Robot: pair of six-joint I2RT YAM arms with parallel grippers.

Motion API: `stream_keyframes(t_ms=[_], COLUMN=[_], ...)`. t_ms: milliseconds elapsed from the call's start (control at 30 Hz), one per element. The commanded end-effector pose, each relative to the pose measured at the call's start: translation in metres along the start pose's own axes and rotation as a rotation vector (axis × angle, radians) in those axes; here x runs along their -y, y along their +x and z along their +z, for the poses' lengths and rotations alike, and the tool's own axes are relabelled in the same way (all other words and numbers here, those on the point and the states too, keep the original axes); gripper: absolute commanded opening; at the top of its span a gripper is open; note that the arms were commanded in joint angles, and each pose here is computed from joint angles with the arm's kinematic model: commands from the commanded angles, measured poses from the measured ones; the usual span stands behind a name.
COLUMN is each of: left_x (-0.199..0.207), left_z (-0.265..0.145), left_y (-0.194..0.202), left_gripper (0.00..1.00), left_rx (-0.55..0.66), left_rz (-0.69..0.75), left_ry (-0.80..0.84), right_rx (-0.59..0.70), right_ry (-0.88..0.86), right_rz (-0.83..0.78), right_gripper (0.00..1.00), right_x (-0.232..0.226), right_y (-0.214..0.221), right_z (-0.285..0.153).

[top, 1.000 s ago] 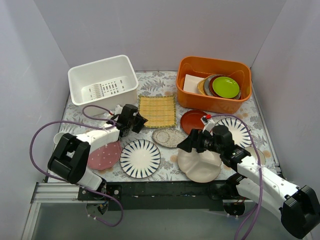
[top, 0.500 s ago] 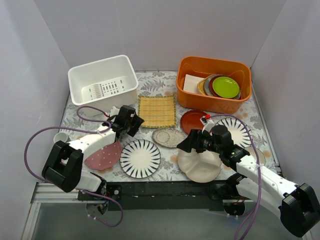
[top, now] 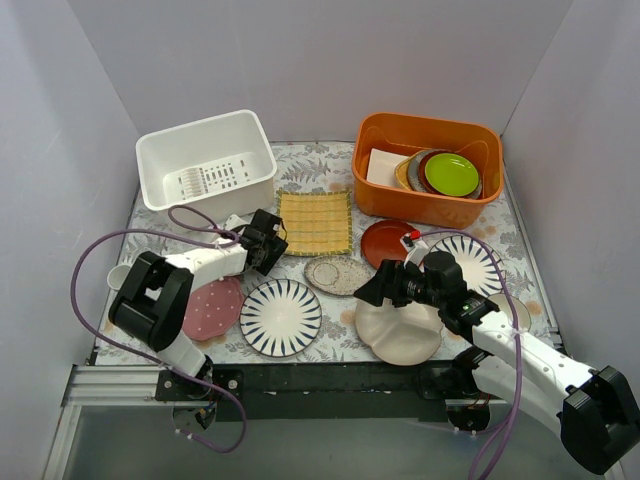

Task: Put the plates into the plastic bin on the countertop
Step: Pick up the plate at the center of the board.

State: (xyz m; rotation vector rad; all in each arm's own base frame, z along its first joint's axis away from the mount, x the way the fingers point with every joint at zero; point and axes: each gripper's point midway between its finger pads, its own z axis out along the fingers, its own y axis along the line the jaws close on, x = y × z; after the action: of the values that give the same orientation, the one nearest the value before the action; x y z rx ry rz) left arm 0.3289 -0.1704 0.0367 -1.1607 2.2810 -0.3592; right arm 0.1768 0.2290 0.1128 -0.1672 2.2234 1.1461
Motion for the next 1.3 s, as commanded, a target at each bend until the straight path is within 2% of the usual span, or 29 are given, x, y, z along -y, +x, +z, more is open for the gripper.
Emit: stream_keyframes(t_ms=[0, 267, 433, 467, 567, 667, 900, 1267], left_x=[0.016, 0.026, 0.024, 0.023, 0.019, 0.016, 0.013, 0.009], left_z=[0.004, 0.016, 0.023, 0.024, 0.028, 0.030, 0.025, -0.002], left_y=[-0.012, -0.008, -0.005, -0.003, 0.001, 0.004, 0.003, -0.006], left_gripper=[0.50, 0.48, 0.42, 0.33, 0.19, 0.11, 0.00, 0.00], left_rx=[0.048, 0.041, 0.038, 0.033, 0.022, 0.012, 0.012, 0.031], left_rz=[-0.060, -0.071, -0.087, -0.092, -0.093, -0.097, -0.100, -0.120], left_ry=[0.009, 0.025, 0.036, 0.034, 0.030, 0.031, 0.042, 0.087], right_rx=[0.029, 0.016, 0.010, 0.007, -0.001, -0.004, -0.007, -0.008], right_ry=[-0.035, -0.031, -0.046, -0.048, -0.049, -0.050, -0.050, -0.057], right_rz=[-0.029, -0.027, -0.025, -0.023, -0.021, -0.020, -0.021, -0.016], right_gripper=[0.98, 0.98, 0.98, 0.98, 0.98, 0.98, 0.98, 0.98], right_x=[-0.007, -0.004, -0.005, -0.005, -0.005, -0.004, -0.002, -0.003], right_y=[-0.006, -0.002, -0.001, 0.000, 0.001, 0.002, 0.005, 0.005], right_z=[0.000, 0.003, 0.006, 0.006, 0.007, 0.008, 0.008, 0.008])
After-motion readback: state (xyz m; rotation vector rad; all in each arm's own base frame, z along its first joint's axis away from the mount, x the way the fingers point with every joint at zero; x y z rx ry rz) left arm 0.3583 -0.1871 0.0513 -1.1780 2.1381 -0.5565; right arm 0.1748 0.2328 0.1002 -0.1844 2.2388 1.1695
